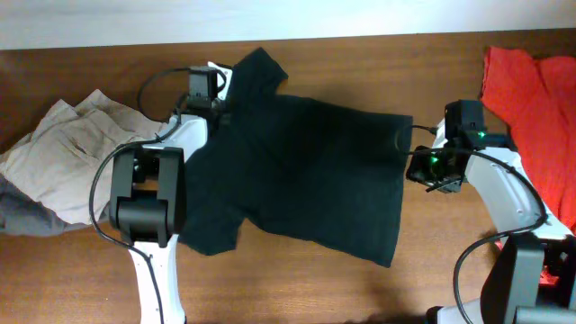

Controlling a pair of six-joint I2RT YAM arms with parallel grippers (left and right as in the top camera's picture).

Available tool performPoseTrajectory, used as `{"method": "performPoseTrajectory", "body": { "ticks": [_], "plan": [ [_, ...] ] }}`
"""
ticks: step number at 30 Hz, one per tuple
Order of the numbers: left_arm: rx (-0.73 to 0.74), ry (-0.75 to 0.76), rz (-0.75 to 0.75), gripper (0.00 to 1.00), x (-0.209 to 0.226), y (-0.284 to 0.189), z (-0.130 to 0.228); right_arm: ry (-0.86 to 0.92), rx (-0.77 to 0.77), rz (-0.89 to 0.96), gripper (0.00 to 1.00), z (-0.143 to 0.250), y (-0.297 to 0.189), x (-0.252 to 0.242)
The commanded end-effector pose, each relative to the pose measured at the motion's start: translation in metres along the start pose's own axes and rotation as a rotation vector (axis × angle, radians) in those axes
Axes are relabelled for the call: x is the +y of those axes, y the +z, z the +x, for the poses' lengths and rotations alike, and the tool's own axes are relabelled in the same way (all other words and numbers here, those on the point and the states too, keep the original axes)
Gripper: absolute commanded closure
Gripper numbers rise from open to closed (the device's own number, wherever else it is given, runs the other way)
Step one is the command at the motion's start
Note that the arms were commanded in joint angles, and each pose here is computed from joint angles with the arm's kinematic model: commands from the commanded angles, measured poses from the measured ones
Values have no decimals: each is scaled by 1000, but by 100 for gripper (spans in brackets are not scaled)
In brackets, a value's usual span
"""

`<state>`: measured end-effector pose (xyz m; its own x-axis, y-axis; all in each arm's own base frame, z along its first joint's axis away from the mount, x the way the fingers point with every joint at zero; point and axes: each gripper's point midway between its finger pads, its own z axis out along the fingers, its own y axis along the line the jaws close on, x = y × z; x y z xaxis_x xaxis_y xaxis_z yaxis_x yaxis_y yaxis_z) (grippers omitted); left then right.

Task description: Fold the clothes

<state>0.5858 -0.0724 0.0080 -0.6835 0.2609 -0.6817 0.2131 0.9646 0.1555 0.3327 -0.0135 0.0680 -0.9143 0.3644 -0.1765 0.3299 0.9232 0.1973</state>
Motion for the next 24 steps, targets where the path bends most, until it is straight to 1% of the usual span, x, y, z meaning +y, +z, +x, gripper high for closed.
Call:
{"method": "performPoseTrajectory", "body": {
  "ticks": [1,2,3,4,6,8,11,16,18,21,23,24],
  "plan": [
    [57,-12,-36,89,9,5,0,-35,-27,-68,53,-6,-2,20],
    [79,-9,-32,82,9,1,-4,-78,-31,-104,53,-6,-2,30],
    [117,-5,-25,71,9,-6,-8,-111,-27,-107,53,-3,0,36],
    [138,-2,-21,67,9,-10,-9,-118,-18,-107,53,0,2,38],
    [178,1,-15,65,10,-19,-11,-128,27,-100,53,12,7,41],
    [220,5,-8,65,11,-31,-14,-95,104,-79,54,30,12,40],
    [266,8,0,65,14,-57,-24,-58,241,-40,65,63,16,37],
    [237,8,-3,64,21,-106,-54,-46,383,17,68,111,20,38],
    [219,6,-6,64,24,-130,-66,-39,422,43,71,128,23,36],
    [196,4,-11,57,29,-172,-79,-10,426,86,75,143,36,30],
    [191,3,-10,47,31,-196,-82,36,401,134,76,146,46,19],
    [192,3,-10,46,32,-209,-82,64,383,167,78,148,51,11]
  ]
}}
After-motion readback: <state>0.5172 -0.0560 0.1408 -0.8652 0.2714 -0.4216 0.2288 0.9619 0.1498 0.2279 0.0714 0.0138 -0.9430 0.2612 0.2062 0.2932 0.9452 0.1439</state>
